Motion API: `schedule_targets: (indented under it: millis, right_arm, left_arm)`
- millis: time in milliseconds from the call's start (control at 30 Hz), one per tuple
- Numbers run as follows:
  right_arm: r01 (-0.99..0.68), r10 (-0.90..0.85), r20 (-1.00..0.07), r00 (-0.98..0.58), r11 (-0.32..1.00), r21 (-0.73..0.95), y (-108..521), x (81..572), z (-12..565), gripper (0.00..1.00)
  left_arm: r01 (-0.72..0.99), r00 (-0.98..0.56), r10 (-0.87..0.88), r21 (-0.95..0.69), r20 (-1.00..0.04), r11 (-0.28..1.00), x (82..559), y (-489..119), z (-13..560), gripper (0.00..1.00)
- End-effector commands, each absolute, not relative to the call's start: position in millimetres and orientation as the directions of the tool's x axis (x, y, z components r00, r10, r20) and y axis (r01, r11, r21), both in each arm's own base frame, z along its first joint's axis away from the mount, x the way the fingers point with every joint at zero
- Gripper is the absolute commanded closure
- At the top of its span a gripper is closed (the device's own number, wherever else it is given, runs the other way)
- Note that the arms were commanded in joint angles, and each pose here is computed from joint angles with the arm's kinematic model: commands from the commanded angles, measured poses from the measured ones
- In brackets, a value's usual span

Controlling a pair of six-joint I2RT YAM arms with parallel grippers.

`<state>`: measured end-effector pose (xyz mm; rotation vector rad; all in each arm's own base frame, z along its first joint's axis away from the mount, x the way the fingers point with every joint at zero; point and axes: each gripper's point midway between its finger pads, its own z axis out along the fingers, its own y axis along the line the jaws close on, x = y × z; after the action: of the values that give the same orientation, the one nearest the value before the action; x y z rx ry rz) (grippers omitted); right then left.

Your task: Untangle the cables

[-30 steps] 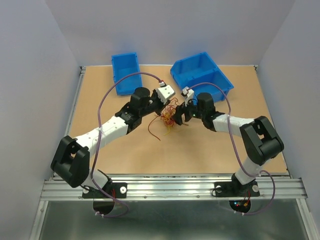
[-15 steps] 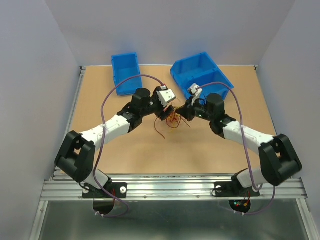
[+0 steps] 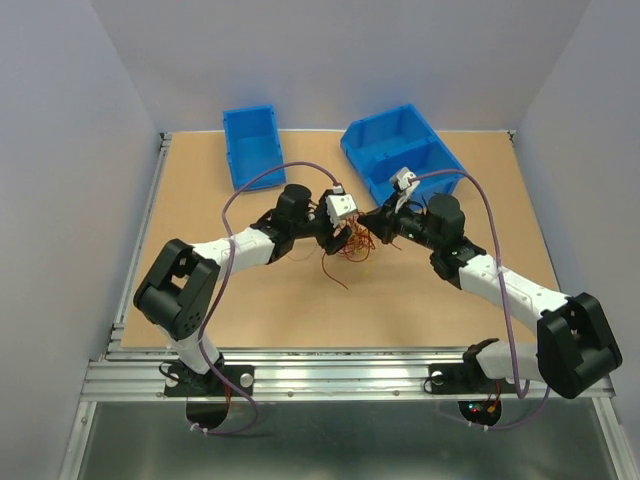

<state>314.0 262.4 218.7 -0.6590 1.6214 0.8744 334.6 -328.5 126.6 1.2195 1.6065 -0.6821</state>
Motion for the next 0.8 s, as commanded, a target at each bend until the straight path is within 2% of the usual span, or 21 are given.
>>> schedule_targets:
  millis: [0,67,200,300,333,400,467,567,633,700,767]
  right_arm:
    - [-0.811,0.076,-0.981,-0.178,0.553,0.19,265,310,235,1.0]
    - [-0.813,0.097,-0.981,-0.168,0.549,0.194,265,307,242,0.99]
    - [-0.83,0.141,-0.979,-0.15,0.52,0.202,264,297,255,1.0]
    - [-0.835,0.206,-0.973,-0.105,0.514,0.199,257,283,281,0.99]
    - [-0.841,0.248,-0.967,-0.058,0.51,0.181,251,272,301,0.99]
    - [-0.848,0.302,-0.952,-0.043,0.493,0.195,243,256,316,0.99]
    - [-0.866,0.378,-0.926,0.021,0.47,0.172,231,231,349,0.99]
    - [-0.881,0.443,-0.891,0.103,0.456,0.125,218,206,389,1.0]
    - [-0.882,0.474,-0.866,0.162,0.462,0.087,211,197,428,0.99]
    - [-0.871,0.477,-0.865,0.156,0.479,0.106,210,202,446,1.0]
    - [-0.877,0.501,-0.842,0.2,0.475,0.074,207,196,491,0.99]
  left_arm:
    - [0.96,0.086,0.246,0.147,-0.966,0.239,321,-349,170,0.2]
    - [0.962,0.078,0.243,0.137,-0.967,0.236,321,-353,168,0.28]
    - [0.964,0.053,0.242,0.112,-0.969,0.239,326,-358,164,0.36]
    - [0.955,0.033,0.262,0.108,-0.964,0.276,333,-359,156,0.51]
    - [0.956,0.018,0.275,0.097,-0.961,0.276,335,-361,149,0.6]
    - [0.957,0.0,0.296,0.087,-0.955,0.278,338,-363,141,0.72]
    - [0.947,-0.011,0.317,0.091,-0.948,0.308,345,-362,135,0.77]
    - [0.936,-0.006,0.34,0.114,-0.94,0.333,353,-358,129,0.77]
    - [0.926,-0.002,0.357,0.133,-0.934,0.354,357,-355,127,0.77]
    - [0.899,0.003,0.378,0.168,-0.926,0.405,366,-350,126,0.78]
    - [0.873,-0.008,0.399,0.188,-0.917,0.451,377,-346,122,0.92]
